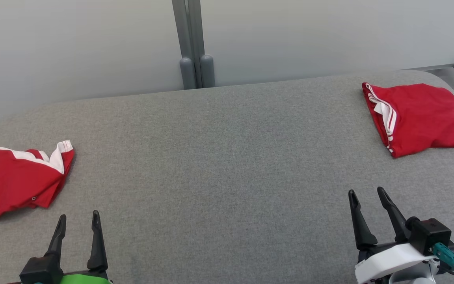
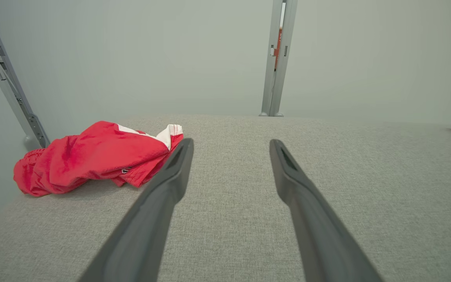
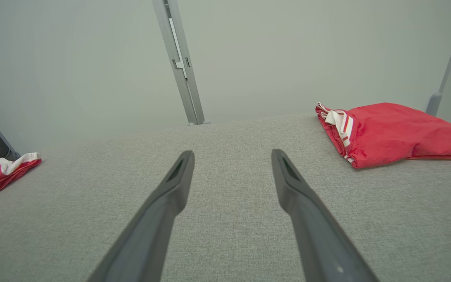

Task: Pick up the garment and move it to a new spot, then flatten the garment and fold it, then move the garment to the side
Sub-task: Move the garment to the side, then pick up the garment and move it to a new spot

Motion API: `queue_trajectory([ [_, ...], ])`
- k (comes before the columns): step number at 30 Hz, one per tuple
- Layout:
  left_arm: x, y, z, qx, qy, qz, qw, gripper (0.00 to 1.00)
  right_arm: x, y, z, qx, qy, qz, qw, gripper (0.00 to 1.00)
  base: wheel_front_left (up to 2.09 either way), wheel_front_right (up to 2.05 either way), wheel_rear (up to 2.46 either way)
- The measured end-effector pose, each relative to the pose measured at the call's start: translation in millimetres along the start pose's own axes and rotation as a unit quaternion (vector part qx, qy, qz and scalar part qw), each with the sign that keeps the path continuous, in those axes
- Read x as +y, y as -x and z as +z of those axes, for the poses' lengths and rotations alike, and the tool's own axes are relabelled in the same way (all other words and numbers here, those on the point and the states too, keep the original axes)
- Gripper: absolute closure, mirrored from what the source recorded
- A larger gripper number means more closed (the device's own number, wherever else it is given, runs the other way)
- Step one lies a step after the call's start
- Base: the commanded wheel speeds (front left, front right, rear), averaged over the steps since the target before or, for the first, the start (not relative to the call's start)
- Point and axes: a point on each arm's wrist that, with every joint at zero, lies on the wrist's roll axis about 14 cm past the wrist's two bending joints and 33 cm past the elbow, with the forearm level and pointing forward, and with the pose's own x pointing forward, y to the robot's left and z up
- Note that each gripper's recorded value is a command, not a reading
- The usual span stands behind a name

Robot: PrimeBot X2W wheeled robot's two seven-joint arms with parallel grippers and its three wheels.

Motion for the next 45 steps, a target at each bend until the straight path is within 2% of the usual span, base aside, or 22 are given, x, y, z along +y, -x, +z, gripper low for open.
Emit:
queue_trajectory([
  [18,15.0,8.3,2.8,-0.004,-0.006,0.022,1.0,0.0,16.6,-3.5,-5.9,0.007,-0.004,0.022,1.0,0.0,0.0,0.0,0.0],
  [30,65.9,39.9,11.3,-0.015,-0.017,0.105,0.994,0.0,58.9,-21.9,-16.9,0.022,-0.013,0.084,0.996,0.0,0.0,0.0,0.0],
  [45,127.8,105.8,18.3,-0.022,-0.027,0.221,0.975,0.0,129.7,-39.5,-33.9,0.046,-0.023,0.186,0.981,0.0,0.0,0.0,0.0],
])
